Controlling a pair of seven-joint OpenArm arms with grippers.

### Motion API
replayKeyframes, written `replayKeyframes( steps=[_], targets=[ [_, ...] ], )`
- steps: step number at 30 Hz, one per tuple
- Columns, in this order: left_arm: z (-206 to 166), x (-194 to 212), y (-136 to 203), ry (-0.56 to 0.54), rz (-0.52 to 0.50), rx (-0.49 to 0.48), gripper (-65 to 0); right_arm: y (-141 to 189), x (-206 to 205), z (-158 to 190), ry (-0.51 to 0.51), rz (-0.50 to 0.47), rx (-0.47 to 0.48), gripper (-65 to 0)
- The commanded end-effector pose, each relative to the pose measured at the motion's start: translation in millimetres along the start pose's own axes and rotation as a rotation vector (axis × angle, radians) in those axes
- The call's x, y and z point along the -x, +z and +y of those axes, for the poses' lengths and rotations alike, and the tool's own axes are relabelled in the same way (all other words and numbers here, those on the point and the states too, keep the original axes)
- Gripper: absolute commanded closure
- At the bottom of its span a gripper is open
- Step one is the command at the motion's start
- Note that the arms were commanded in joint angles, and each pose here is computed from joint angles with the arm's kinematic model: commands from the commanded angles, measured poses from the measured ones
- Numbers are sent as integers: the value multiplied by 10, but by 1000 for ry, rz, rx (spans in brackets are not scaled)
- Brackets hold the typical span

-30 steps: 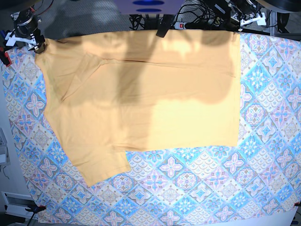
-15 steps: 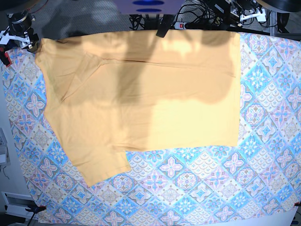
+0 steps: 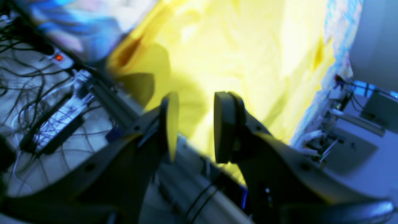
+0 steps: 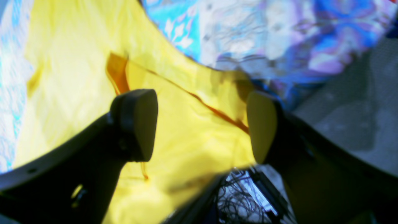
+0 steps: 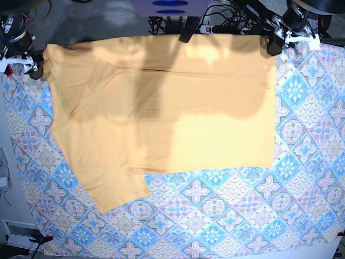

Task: Fold the T-shirt properly
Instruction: 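Release the shoulder corners and move both grippers along the shirt's sides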

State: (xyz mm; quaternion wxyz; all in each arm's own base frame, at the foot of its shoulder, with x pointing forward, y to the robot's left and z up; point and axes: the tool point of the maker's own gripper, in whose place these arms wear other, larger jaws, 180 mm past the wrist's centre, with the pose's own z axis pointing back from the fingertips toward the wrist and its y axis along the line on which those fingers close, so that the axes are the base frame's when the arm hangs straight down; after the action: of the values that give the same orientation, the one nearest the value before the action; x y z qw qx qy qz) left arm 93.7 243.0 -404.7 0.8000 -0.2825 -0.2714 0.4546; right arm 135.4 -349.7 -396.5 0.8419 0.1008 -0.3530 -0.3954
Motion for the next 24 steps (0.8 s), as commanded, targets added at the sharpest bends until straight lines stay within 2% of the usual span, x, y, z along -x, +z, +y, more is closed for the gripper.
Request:
replayKeyframes(
  steps=[1,6,9,18,24],
  targets=[
    [-98,-138,30,-25,-32,28,-181,-29,-170,179,28,-39,-52,-429],
    [-391,-465,-68,-95,-44,95,-181,-158,-209,428,96,-17,-103,-429],
    [-525,-640,-146,-155,-59,99,-181,-301,-205,650,162,-7,-130,-429],
    [-970,-1124,-480,-381,-99,29,-181,-576,-103,1291,486,-6,-147,-429],
    [-1259,-1516,-593,-484,-199,-31,-181,-718,-103,1672,594,-25,-184,-429]
  ],
)
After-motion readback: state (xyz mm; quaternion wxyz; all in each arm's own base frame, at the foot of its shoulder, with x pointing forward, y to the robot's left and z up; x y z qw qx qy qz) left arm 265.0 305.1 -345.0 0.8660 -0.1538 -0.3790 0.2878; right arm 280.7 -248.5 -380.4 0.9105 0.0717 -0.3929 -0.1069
